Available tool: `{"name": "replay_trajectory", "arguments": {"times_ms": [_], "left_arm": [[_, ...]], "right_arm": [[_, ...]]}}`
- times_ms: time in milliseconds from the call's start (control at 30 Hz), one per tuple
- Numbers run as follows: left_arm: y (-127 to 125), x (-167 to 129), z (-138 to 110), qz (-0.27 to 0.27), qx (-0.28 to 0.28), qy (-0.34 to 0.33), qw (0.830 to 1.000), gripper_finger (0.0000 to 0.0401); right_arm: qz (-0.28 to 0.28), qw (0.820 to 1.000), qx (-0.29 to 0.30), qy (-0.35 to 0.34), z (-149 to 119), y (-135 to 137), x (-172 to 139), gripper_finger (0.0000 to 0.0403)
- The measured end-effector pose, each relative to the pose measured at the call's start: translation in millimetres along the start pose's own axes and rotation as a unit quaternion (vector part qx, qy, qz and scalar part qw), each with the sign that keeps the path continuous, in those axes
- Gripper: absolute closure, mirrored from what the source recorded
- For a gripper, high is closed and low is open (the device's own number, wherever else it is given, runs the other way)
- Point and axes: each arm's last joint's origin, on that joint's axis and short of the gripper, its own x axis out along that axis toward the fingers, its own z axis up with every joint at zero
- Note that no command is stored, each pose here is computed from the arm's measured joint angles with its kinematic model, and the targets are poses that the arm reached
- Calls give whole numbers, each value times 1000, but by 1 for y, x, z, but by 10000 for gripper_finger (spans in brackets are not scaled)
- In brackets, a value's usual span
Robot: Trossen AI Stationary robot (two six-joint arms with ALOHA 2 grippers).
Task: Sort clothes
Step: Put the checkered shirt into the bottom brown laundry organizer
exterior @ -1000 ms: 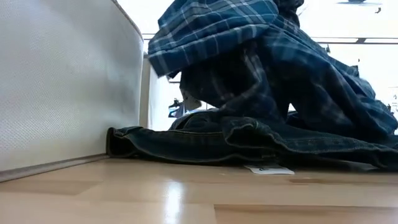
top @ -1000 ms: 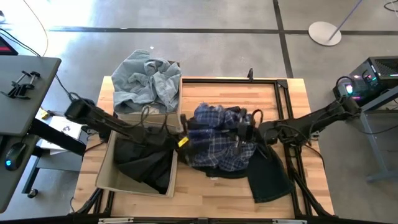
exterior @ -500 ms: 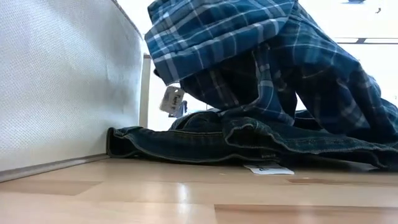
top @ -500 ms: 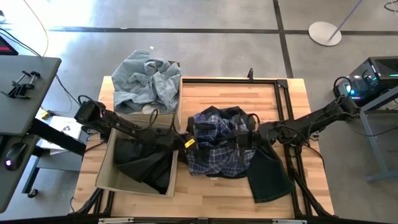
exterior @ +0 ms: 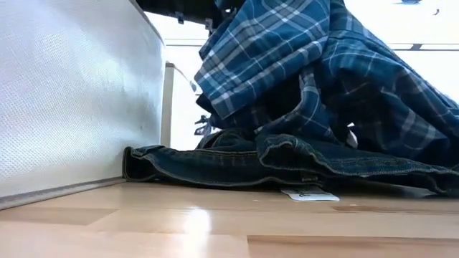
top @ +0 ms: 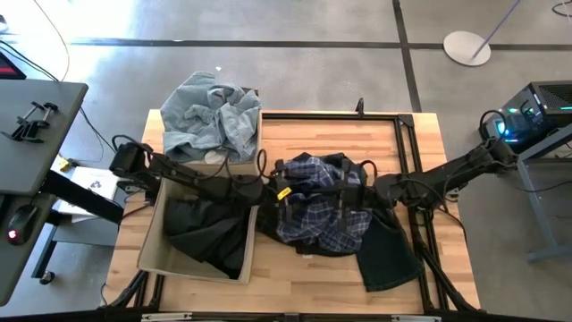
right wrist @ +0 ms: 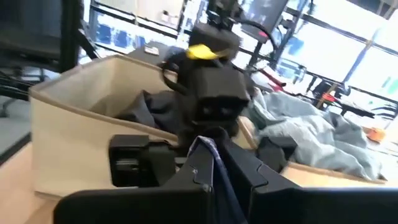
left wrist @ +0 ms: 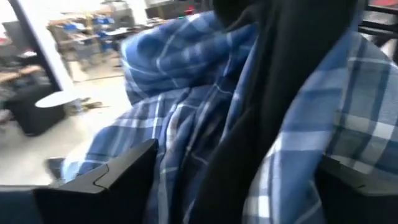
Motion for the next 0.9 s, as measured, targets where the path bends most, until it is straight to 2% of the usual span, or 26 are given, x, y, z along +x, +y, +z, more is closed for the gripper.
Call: {"name": "replay_trajectory", "arguments": {"times_ms": [133,267,367,533,600,733,900], "left_arm": [[5,3,1,-49,-14,-17,999,121],[9,4,3,-97,-24,-35,994,171],[10,4,3,-136,-38,-45,989,228],[10,4,4,-141,-38,-46,988,363],[10,4,4,-139,-37,-46,988,387],[10,5,3,-125,-32,-42,991,385],[11,3,7,-118,-24,-52,991,396]], "right_arm": [[9,1000,4,-13,2,0,0,397],[8,1000,6,-16,4,-1,0,397],[7,1000,6,-17,4,-1,0,397],[8,1000,16,-14,3,-1,0,385],[10,999,30,-7,3,-1,-2,365],[22,996,69,45,-2,-4,-12,301],[58,979,141,137,9,-19,-40,208]]}}
